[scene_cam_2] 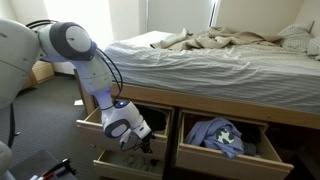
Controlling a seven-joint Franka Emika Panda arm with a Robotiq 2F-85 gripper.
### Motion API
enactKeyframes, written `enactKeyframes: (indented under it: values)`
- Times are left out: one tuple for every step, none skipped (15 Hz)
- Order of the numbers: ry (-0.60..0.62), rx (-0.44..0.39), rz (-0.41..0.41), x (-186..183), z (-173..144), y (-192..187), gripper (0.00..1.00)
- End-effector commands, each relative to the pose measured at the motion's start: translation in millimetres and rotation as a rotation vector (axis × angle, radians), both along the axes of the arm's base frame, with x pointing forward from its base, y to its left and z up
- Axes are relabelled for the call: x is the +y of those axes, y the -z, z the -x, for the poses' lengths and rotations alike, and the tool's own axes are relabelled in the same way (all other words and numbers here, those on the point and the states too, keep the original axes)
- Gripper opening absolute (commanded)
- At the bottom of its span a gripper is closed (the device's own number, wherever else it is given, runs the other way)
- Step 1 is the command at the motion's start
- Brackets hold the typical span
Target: Close the top left drawer
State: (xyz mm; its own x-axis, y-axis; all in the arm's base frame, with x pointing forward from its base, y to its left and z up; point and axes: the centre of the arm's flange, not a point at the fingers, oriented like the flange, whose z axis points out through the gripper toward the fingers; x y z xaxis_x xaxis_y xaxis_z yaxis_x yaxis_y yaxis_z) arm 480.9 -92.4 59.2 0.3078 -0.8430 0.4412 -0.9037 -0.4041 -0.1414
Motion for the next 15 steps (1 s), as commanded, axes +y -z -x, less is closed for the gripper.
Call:
enactKeyframes:
  values:
    - [0.016, -0.106, -0.071, 20, -49, 11, 1.0]
    - [0.012, -0.121, -0.086, 26, -60, 11, 1.0]
    - [0.011, -0.15, -0.098, 33, -74, 11, 1.0]
    - [0.01, -0.177, -0.104, 40, -86, 9, 1.0]
    - [0.008, -0.209, -0.111, 50, -102, 2, 1.0]
    - [0.006, -0.24, -0.119, 58, -113, -5, 1.0]
    - [0.011, -0.265, -0.127, 65, -122, -13, 1.0]
    - [-0.006, -0.215, -0.114, 55, -100, -12, 1.0]
    - [-0.006, -0.24, -0.122, 61, -110, -18, 1.0]
    - [-0.006, -0.256, -0.127, 65, -116, -22, 1.0]
    - [-0.008, -0.261, -0.128, 67, -118, -23, 1.0]
    - [-0.007, -0.26, -0.128, 67, -118, -23, 1.0]
    - [-0.007, -0.259, -0.127, 66, -117, -22, 1.0]
    - [-0.006, -0.257, -0.127, 66, -117, -21, 1.0]
    - [-0.006, -0.256, -0.126, 66, -116, -20, 1.0]
